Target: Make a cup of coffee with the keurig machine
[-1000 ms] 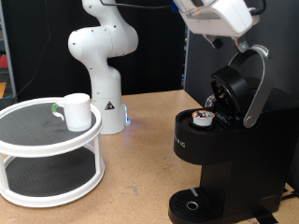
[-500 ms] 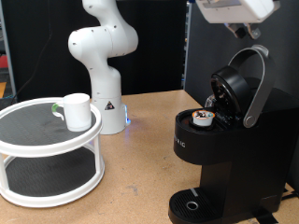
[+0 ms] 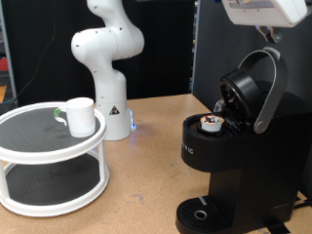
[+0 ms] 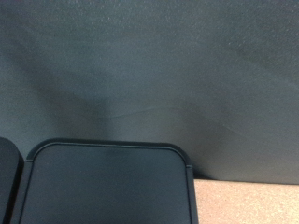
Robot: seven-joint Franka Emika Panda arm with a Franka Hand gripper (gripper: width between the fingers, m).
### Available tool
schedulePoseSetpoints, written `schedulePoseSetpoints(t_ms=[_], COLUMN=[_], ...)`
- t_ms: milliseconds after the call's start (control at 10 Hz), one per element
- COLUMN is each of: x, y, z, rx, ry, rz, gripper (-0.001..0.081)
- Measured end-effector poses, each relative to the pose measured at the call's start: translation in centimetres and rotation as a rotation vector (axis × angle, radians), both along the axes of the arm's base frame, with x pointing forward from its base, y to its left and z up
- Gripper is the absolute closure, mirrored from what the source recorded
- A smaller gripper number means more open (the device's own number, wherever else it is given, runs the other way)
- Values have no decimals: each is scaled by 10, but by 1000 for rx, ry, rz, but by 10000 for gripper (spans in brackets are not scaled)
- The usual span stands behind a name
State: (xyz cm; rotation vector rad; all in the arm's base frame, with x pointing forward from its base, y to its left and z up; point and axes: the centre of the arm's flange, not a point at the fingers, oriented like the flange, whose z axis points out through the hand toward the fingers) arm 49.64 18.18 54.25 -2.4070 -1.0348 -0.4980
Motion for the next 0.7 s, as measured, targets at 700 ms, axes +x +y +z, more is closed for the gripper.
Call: schedulePoseSetpoints(t_ms=[700], x=[5], y=[-4], z=[-6], rx=[-7], ry=[-15], rz=[19], gripper=[801])
